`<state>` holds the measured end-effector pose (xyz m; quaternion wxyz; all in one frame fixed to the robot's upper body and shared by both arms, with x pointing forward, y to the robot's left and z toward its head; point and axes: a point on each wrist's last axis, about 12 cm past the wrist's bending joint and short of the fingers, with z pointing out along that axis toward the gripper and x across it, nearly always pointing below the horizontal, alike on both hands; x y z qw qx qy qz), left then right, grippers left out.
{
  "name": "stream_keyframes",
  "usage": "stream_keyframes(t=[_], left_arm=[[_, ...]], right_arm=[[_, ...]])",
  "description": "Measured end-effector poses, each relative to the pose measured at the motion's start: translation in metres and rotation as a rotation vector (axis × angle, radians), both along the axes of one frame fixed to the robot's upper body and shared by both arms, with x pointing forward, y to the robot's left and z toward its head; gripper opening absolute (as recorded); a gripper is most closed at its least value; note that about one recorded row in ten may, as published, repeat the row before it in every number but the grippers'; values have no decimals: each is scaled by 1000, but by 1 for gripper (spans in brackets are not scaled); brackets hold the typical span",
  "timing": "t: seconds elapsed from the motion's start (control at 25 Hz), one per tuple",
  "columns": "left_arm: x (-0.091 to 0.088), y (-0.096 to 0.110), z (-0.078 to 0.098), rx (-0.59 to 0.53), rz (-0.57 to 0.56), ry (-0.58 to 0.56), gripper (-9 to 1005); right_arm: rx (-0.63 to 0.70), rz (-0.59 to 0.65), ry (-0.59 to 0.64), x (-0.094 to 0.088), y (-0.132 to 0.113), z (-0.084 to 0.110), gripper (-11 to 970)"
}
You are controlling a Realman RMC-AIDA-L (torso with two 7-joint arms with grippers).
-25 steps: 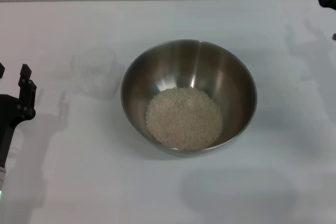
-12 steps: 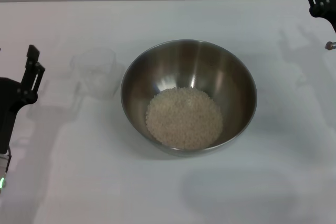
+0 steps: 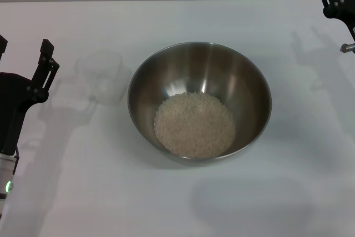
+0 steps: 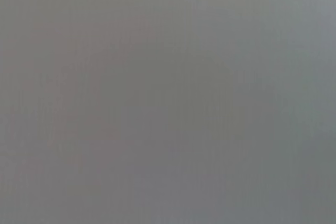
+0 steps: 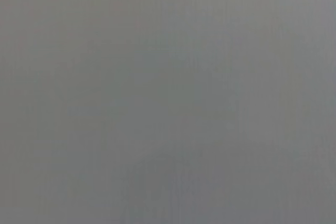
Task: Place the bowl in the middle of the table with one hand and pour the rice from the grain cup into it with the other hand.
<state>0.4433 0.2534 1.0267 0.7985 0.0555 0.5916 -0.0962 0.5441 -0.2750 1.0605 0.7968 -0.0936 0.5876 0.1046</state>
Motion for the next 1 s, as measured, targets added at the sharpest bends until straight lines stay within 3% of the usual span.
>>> stream_keyframes(t=[1.0], left_arm=[[5,-3,2,17,-20,-12,829]], right_arm=[[7,2,-10,2,1,3,491]])
